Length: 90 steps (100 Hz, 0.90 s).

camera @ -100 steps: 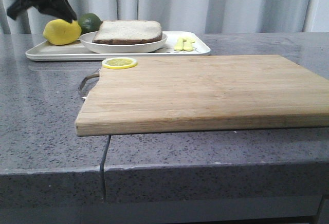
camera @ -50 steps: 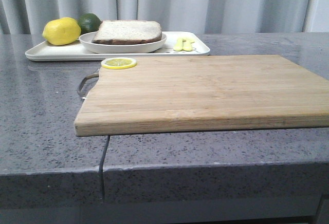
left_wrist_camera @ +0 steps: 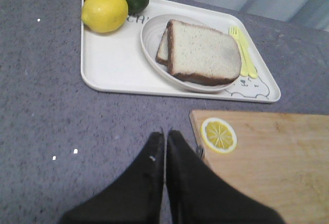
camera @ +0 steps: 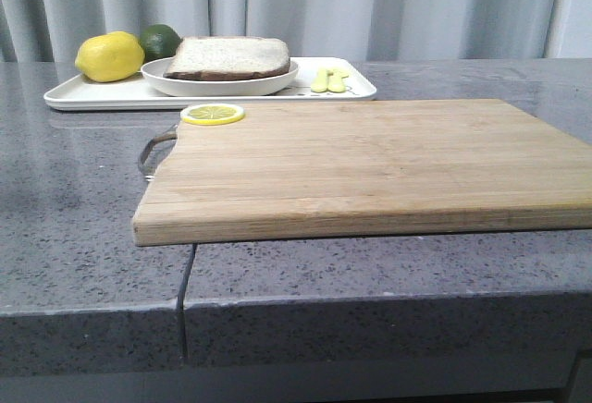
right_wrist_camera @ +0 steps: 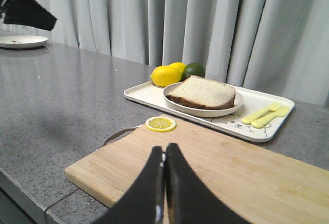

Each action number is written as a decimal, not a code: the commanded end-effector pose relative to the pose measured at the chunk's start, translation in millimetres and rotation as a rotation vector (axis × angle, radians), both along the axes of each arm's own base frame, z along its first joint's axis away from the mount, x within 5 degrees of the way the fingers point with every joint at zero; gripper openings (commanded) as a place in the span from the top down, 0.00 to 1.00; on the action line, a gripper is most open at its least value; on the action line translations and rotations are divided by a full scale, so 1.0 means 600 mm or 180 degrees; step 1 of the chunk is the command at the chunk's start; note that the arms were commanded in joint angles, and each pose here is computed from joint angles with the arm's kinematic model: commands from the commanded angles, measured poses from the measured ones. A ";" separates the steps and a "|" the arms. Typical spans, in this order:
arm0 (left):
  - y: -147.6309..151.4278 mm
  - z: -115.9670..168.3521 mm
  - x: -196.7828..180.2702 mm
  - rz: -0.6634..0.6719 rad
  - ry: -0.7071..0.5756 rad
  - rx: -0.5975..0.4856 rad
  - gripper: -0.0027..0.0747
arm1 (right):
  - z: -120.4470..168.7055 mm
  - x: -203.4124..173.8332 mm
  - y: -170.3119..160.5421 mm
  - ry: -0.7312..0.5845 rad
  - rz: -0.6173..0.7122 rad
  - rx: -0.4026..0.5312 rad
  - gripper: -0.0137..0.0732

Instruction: Place bread and move sandwich to tray

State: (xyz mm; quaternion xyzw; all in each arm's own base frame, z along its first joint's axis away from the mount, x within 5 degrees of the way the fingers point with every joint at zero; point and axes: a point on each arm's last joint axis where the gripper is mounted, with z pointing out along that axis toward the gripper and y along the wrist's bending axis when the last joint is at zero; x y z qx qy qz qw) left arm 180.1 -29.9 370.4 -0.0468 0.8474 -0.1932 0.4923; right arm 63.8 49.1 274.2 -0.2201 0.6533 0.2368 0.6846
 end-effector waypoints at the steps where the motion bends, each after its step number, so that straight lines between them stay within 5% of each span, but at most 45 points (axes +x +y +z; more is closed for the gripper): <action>1: 0.004 -0.002 -0.043 0.0078 -0.0310 -0.0071 0.99 | 0.015 0.004 -0.007 -0.0100 -0.0170 0.0106 0.91; 48: 0.001 -0.098 -0.230 -0.0187 -0.0581 -0.0046 0.99 | 0.014 0.005 -0.007 -0.0095 -0.0172 0.0105 0.91; 90: 0.000 -0.105 -0.249 -0.0246 -0.0613 -0.0028 0.99 | 0.014 0.005 -0.007 -0.0095 -0.0172 0.0105 0.91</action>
